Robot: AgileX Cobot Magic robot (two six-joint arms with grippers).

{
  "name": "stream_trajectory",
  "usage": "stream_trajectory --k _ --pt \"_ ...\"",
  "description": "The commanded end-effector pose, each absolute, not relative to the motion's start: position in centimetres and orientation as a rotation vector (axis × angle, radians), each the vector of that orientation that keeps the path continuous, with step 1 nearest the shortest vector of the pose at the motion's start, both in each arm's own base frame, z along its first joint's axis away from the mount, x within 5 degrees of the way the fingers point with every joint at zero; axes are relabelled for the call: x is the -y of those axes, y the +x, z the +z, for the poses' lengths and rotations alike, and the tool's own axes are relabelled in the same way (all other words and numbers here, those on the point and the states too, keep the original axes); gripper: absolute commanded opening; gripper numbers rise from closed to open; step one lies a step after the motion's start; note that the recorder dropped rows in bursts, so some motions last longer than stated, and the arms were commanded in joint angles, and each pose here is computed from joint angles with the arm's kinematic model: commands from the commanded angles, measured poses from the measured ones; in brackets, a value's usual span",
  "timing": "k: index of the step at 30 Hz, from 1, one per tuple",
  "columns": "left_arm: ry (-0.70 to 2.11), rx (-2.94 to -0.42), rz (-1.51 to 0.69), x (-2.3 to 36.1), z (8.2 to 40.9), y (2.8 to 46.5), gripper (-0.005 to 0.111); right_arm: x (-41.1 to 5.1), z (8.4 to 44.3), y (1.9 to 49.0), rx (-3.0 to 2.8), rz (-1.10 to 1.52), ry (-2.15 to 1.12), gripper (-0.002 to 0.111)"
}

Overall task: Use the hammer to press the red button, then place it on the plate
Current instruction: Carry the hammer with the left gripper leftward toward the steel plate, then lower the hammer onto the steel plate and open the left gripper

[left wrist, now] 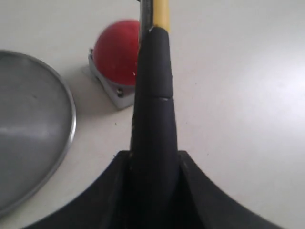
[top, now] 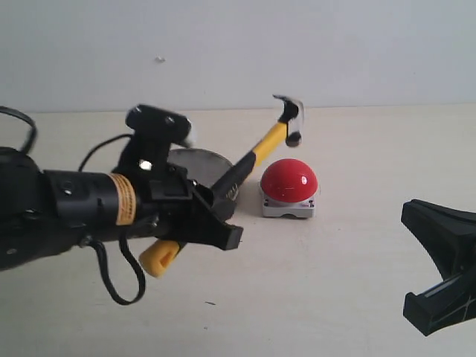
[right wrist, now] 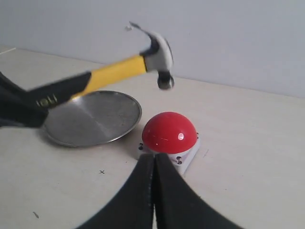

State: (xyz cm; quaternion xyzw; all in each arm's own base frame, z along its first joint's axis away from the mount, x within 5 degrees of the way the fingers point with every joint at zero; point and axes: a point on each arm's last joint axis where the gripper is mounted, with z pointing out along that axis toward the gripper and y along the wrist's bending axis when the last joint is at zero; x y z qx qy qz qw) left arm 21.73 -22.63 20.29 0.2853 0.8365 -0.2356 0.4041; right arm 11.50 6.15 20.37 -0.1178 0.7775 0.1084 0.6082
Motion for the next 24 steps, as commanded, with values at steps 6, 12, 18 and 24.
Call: stream_trajectory --k 6,12,18,24 --pt "0.605 -1.768 -0.778 18.8 27.4 17.9 0.000 -6.0 20.3 11.3 -1.760 0.227 -0.329 0.000" --pt "0.485 -1.705 -0.816 16.1 25.5 16.4 0.000 -5.1 20.2 10.4 -1.657 0.247 -0.308 0.000" --pt "0.382 -1.749 -0.775 14.3 23.1 17.3 0.000 -5.0 22.3 9.2 -1.416 0.362 -0.327 0.000" --pt "0.296 -1.799 -0.807 14.4 21.3 19.0 0.000 -4.8 22.3 8.9 -1.417 0.370 -0.328 0.000"
